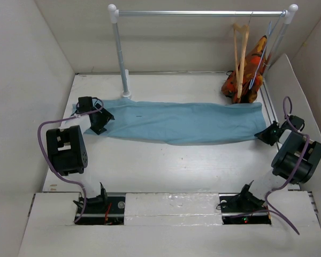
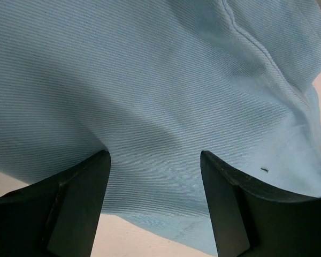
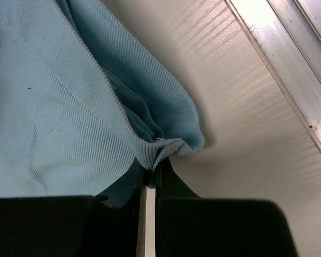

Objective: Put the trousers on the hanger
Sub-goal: Fold the trousers at the center of the board.

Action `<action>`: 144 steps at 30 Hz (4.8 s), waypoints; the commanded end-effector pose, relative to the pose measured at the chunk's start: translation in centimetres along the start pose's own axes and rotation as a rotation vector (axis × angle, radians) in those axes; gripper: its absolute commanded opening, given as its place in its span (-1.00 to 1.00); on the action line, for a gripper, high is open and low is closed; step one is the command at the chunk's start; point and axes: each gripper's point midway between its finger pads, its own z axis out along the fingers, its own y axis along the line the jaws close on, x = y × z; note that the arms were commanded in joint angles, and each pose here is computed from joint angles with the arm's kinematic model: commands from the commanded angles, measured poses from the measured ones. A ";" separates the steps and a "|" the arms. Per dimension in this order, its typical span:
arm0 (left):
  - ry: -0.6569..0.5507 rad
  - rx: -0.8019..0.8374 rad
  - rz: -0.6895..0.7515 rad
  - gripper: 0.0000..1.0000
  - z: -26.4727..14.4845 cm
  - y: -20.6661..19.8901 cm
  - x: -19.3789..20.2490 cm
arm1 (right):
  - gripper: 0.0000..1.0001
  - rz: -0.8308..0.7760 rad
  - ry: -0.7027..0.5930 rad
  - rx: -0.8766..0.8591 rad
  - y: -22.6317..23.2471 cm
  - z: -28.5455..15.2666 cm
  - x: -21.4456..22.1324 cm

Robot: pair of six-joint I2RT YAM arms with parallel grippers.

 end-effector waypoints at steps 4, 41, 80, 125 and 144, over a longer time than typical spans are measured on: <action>-0.002 -0.147 -0.047 0.28 -1.4 5.3 0.6 | -1.00 -0.041 -0.030 0.053 -0.9 -2.5 0.8; 0.051 0.001 0.029 0.25 -2.8 1.6 4.4 | 0.51 0.164 -0.160 0.347 -9.0 -11.3 4.9; 0.017 0.370 0.277 -0.23 -14.0 -7.4 13.8 | -1.00 -0.274 -0.097 -0.053 7.1 -14.2 6.9; 0.382 0.631 0.648 -0.99 -16.0 -27.3 44.1 | -1.00 -0.630 -0.504 -1.005 42.4 -42.4 -1.5; -0.506 0.393 0.164 -0.76 -29.4 -8.7 0.8 | -1.00 -0.733 -0.170 -1.183 56.0 -36.9 18.6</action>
